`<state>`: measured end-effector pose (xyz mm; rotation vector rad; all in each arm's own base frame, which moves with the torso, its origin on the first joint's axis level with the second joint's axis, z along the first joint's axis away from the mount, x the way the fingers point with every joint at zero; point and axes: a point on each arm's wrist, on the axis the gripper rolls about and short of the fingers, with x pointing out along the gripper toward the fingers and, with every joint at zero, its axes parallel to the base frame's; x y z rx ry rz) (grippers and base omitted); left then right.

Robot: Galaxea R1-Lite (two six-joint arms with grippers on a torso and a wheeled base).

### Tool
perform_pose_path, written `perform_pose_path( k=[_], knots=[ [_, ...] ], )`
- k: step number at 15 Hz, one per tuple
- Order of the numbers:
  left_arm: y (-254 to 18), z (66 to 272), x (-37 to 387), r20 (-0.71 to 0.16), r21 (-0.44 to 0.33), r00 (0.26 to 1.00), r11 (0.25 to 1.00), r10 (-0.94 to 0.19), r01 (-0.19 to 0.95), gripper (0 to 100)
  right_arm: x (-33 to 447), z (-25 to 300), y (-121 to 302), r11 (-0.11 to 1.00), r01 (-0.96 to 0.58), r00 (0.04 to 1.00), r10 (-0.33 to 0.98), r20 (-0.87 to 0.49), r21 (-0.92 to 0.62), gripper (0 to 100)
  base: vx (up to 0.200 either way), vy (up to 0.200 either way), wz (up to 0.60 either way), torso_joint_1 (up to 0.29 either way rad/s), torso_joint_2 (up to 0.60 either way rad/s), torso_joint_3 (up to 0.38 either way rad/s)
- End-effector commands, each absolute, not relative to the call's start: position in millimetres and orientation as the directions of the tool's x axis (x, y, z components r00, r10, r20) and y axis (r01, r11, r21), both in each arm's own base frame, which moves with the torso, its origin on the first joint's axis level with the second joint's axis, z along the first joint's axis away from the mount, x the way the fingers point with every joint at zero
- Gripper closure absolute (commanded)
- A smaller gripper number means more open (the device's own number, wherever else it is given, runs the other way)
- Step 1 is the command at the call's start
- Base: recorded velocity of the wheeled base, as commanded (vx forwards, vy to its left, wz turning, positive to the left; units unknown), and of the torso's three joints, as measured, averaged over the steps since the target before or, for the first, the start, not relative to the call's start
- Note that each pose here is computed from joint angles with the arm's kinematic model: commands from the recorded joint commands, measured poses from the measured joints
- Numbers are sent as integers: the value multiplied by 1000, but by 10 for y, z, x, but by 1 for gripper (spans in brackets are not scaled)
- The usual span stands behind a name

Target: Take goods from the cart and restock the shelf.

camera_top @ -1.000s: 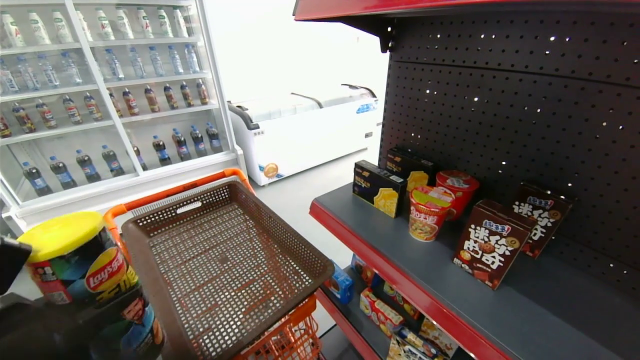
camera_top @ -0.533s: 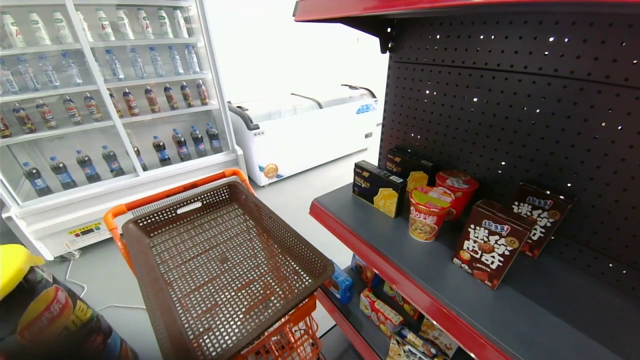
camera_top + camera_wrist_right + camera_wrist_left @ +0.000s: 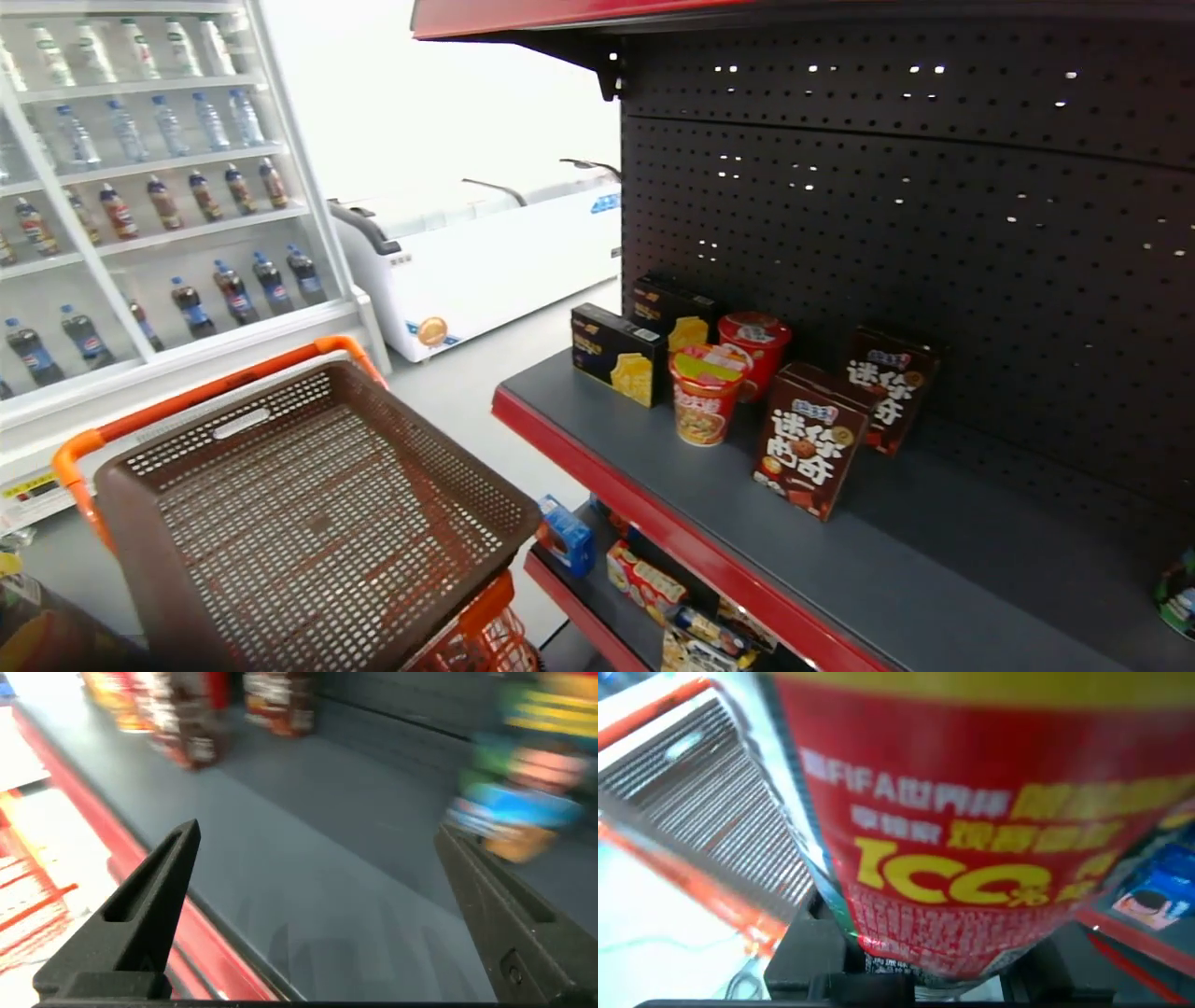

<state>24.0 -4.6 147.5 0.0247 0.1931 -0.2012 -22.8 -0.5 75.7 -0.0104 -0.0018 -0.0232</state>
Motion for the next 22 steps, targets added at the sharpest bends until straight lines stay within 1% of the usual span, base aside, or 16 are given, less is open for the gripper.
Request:
perform_pose_path(
  k=[1,16,21,22],
  knots=[
    [-45,1480,225,-182,6,963,980,-197,201,100,-228,756,-5,1000,23,1000,-23,2,-11,0,0,0,-600,-7,7,-2],
    [-43,1490,208,-170,-7,966,980,-197,199,100,-228,756,-5,1000,23,1000,-23,2,-11,0,0,0,-600,2,3,1],
    [-45,1457,211,-183,-11,962,979,-201,203,100,-228,756,-5,1000,23,1000,-23,2,-11,0,0,0,0,0,0,0],
    [-45,1448,209,-185,-23,962,979,-201,200,100,-228,756,-5,1000,23,1000,-23,2,-11,0,0,0,0,0,0,0]
  ],
)
